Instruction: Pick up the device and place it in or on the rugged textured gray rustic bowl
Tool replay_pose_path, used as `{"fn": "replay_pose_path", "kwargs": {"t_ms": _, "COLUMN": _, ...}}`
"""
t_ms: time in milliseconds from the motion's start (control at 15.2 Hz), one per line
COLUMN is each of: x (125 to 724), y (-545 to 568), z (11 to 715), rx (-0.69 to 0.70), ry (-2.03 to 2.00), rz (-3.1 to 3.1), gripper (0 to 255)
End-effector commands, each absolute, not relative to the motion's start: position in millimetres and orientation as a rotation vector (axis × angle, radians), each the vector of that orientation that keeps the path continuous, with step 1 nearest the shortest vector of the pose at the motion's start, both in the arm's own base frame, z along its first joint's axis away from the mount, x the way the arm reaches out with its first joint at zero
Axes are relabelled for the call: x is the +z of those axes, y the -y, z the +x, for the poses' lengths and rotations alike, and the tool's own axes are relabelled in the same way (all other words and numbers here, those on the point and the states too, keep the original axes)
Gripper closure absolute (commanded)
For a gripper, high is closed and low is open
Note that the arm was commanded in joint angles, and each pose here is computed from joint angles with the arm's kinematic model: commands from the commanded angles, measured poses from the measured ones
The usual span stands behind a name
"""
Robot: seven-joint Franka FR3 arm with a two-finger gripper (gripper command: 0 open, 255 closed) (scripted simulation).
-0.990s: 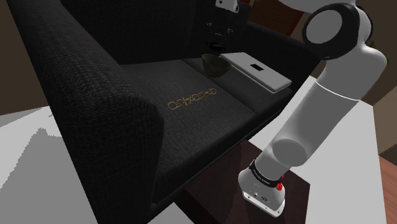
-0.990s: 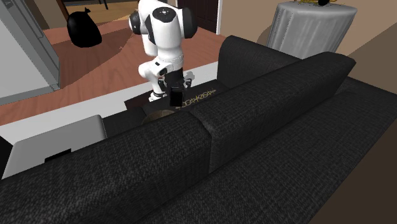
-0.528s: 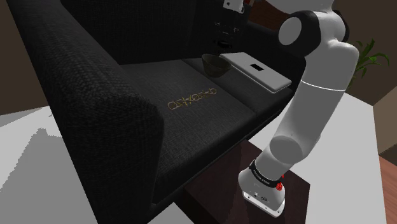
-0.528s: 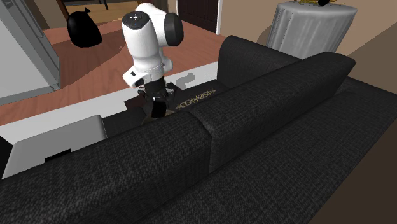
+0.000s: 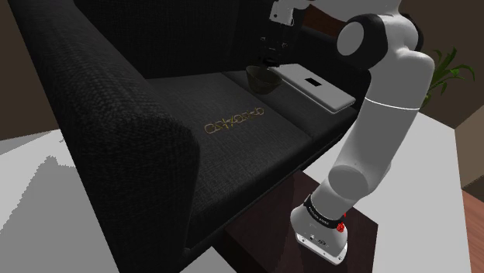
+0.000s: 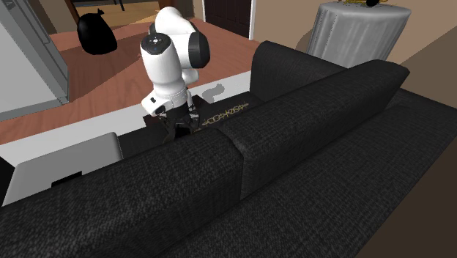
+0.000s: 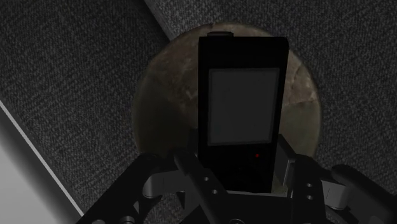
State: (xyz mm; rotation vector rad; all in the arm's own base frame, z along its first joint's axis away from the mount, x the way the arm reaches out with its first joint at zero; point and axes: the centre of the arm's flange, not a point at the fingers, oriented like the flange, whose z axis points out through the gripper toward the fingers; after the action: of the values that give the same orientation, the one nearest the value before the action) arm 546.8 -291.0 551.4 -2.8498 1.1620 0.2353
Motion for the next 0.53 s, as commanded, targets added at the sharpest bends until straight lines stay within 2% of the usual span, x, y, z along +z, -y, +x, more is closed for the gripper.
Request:
{"fn": "replay_pose_path", "kwargs": {"t_ms": 0, "x": 541, "y": 292, "z": 546, "rx": 0.234, "ry": -1.162, "rz": -2.850, "gripper": 255}}
{"fn": "replay_pose_path", "kwargs": {"t_ms": 462, "x": 524, "y": 292, "z": 546, "rx": 0.234, "ry": -1.162, "rz": -2.850, "gripper": 255}}
